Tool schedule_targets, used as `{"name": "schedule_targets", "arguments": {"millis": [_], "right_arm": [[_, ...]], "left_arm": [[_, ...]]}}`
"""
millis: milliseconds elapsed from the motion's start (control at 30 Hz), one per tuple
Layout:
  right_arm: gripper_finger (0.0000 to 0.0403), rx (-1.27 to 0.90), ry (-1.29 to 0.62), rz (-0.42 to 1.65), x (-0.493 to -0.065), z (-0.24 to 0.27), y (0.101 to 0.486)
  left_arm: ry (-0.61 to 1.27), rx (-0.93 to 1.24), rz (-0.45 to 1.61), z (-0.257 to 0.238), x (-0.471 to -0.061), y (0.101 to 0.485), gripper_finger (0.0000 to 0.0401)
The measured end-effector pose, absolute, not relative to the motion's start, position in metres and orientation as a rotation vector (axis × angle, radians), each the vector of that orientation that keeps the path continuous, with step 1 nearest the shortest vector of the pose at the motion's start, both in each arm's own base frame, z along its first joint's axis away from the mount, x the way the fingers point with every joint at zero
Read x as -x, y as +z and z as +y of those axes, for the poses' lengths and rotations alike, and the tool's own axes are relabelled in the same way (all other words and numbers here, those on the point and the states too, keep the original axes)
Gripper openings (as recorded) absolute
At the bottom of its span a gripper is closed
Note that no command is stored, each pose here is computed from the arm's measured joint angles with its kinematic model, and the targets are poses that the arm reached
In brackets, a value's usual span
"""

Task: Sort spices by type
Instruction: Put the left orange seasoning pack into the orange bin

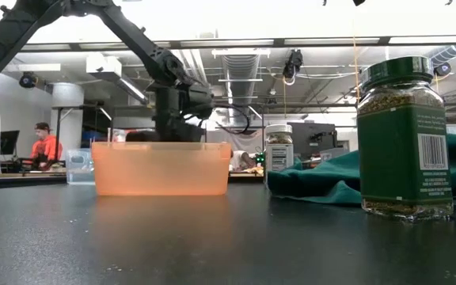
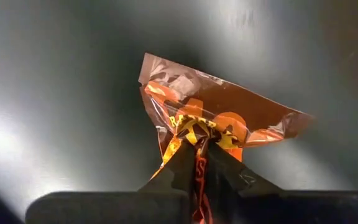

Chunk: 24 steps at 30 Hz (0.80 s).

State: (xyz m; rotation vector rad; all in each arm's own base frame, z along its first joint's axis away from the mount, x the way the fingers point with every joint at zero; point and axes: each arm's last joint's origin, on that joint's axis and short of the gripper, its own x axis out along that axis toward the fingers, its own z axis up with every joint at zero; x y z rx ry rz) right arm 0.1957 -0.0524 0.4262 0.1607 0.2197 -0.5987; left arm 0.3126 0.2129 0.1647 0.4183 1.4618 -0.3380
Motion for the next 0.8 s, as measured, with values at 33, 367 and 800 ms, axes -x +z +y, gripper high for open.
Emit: {"name": "schedule_targets", "arguments": {"millis": [33,367,800], "right_arm": [[0.0013,-0.156,-0.598,0.221,-0.196,-0.052,0.426],[0.0013,-0.144,-0.597,0.221,-0.196,-0.052,0.427],[0.0013,-0.140,-0.624,0.218,-0.195,-0.053,0.427]], "left_arm": [[-0.332,-0.424,1.451,0.214,-0.316,0.173,0.0003],[-0.224,-0.282,1.263,0.218,-0.336,0.294,0.0001],[0.042,0.192,1.147,0.158,-0.327,0.400,0.0000]]}}
